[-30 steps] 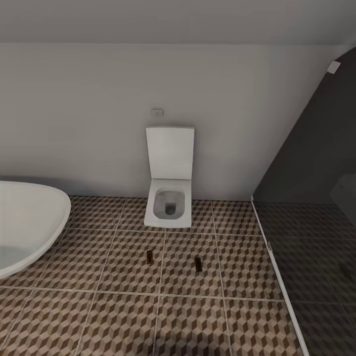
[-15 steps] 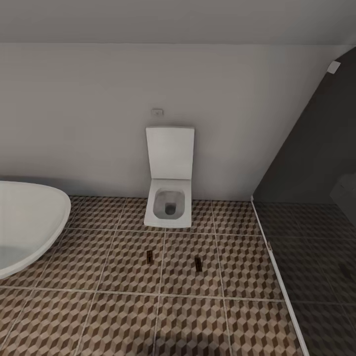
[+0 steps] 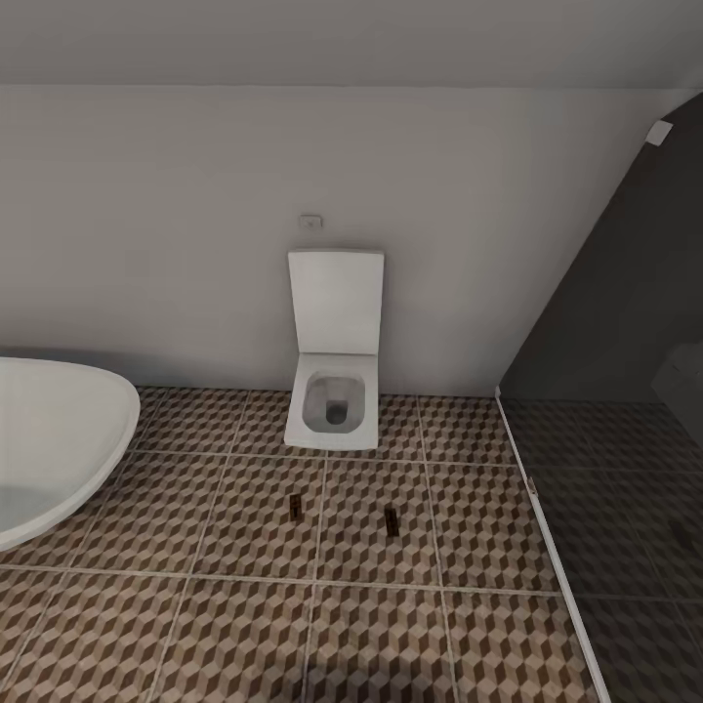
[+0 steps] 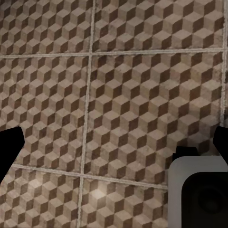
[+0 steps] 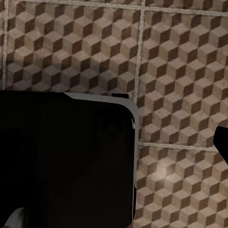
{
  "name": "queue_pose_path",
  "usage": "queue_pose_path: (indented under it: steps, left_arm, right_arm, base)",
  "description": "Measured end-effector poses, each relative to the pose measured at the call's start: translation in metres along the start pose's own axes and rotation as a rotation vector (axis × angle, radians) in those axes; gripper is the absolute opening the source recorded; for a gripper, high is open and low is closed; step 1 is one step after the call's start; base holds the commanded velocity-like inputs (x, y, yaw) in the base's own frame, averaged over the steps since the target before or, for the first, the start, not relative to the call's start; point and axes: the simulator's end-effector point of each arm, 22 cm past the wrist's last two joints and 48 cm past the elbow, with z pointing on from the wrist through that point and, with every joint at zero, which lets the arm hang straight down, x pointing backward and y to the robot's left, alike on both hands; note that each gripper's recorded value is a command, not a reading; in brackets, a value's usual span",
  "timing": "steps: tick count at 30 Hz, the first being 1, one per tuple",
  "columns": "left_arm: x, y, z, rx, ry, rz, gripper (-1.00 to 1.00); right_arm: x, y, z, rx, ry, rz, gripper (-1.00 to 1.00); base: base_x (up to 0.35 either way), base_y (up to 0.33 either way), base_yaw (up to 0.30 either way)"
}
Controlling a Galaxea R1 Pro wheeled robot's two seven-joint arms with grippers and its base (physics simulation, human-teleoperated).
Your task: Take the four mousetraps from the cabinet in the bathroom and place them on the bathroom floor. Make sure all four end up on the same floor surface, and ensure that at least two of them are either under or directly next to the same bathroom sink.
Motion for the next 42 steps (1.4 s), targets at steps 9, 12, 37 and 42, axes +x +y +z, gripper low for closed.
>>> queue_pose_path:
  steps: [9,12,37,42]
  left_arm:
    - [-0.0002,-0.0002,0.0001,0.0,0.0,0.0,1.0]
    - [-0.0001,-0.0001,0.0,0.0,0.0,0.0,1.0]
    - [0.0,0.0,0.0,0.0,0.0,0.0,1.0]
    - [0.0,-0.0001,0.0,0.0,0.0,0.0,1.0]
  right_arm:
    - [0.0,0.0,0.0,0.0,0.0,0.0,1.0]
    - [0.0,0.0,0.0,0.0,0.0,0.0,1.0]
    - [0.0,0.0,0.0,0.0,0.0,0.0,1.0]
    - [0.0,0.0,0.0,0.0,0.0,0.0,1.0]
  base:
    - [0.0,0.0,0.0]
    - [0.0,0.0,0.0]
    - [0.0,0.0,0.0]
    - [0.0,0.0,0.0]
